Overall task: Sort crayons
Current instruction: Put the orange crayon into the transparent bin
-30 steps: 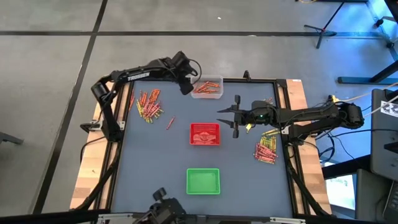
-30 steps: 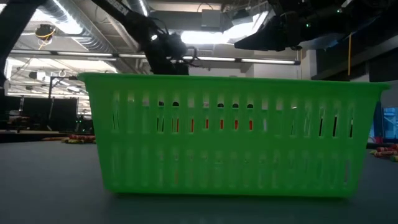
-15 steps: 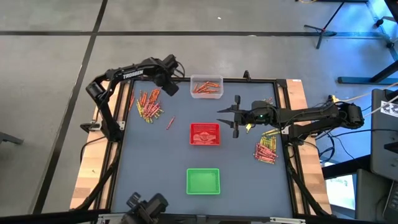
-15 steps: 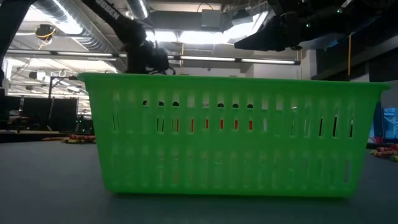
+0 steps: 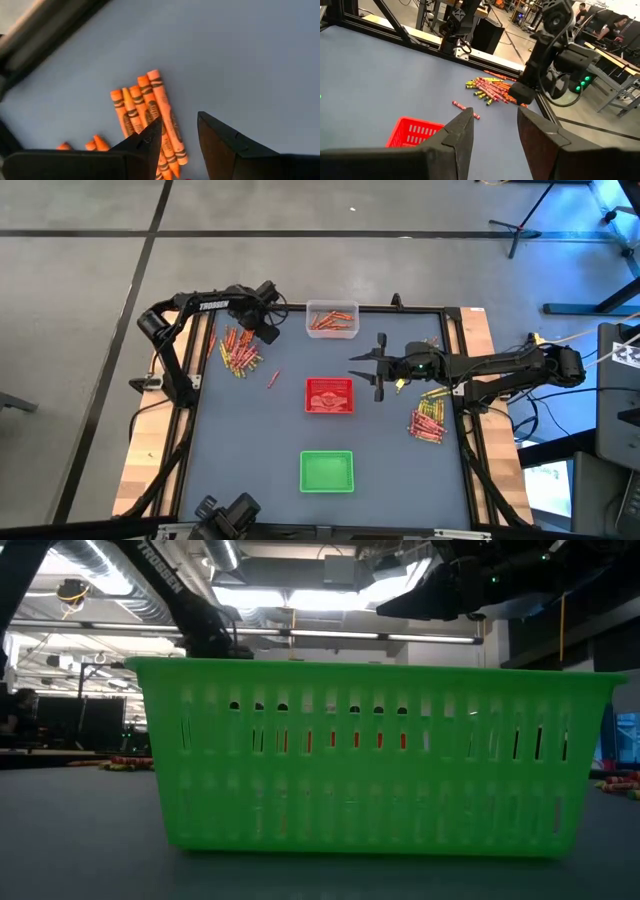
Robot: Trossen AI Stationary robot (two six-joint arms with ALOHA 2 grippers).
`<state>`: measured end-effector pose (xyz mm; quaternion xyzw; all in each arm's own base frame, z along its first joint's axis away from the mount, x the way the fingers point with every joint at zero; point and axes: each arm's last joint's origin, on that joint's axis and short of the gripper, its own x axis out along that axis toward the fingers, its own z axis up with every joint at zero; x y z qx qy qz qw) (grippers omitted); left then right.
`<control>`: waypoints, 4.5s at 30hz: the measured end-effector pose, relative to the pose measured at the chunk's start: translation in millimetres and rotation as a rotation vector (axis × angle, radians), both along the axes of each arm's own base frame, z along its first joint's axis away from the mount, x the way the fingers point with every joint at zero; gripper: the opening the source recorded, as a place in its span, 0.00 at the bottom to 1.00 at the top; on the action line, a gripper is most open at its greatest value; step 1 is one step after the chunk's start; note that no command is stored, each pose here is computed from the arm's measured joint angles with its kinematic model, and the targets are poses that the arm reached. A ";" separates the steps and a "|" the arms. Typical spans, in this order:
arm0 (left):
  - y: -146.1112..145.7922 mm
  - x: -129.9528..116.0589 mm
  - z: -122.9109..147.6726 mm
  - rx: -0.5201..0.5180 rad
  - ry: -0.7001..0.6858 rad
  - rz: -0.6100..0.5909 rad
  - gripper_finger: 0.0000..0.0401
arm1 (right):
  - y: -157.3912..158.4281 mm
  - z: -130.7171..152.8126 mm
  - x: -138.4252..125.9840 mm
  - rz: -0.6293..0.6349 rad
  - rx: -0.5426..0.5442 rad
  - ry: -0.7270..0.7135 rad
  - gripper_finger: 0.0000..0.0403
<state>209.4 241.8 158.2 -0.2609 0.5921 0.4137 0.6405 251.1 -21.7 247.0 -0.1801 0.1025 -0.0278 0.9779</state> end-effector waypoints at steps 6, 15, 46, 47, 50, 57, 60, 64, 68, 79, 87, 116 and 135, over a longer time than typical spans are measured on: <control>0.9 -7.4 -7.8 0.004 0.012 0.020 0.27 | 0.0 0.2 0.0 0.000 0.000 -0.001 0.38; -0.2 -9.7 -18.0 -0.033 -0.087 0.017 0.27 | 0.0 0.2 0.0 0.000 0.000 -0.002 0.38; 0.0 -4.0 17.9 0.100 -0.130 -0.155 0.02 | 0.1 -0.1 -0.1 0.000 0.000 0.002 0.38; 0.3 -1.4 25.4 0.121 -0.148 -0.161 0.02 | 0.0 -0.1 -0.1 0.000 0.000 0.001 0.38; 2.7 11.5 46.4 0.199 -0.250 -0.227 0.03 | 0.0 0.1 0.0 0.000 0.000 0.000 0.38; 1.5 51.6 60.8 0.388 -0.467 -0.471 0.03 | 0.1 0.7 0.1 0.000 -0.001 -0.007 0.38; 2.0 65.8 59.1 0.453 -0.523 -0.500 0.03 | 0.0 0.8 0.1 0.000 -0.001 -0.008 0.38; 1.8 82.2 55.0 0.519 -0.586 -0.528 0.03 | 0.0 1.0 0.1 0.000 -0.001 -0.010 0.38; 3.3 95.7 48.2 0.572 -0.644 -0.538 0.03 | 0.0 1.6 0.2 0.000 -0.002 -0.017 0.38; 19.3 117.4 35.7 0.463 -0.651 -0.504 0.03 | 0.0 2.1 0.3 0.000 -0.003 -0.022 0.38; 26.5 125.1 33.3 0.470 -0.626 -0.488 0.07 | 0.0 1.4 0.2 0.001 -0.005 -0.013 0.38; 4.6 99.4 107.0 0.466 -0.496 -0.472 0.25 | 0.0 -1.0 -0.3 0.000 -0.002 0.011 0.38; -115.9 15.9 74.2 0.576 -0.745 -0.594 0.25 | -17.0 -2.5 -3.3 -0.261 -0.020 0.028 0.38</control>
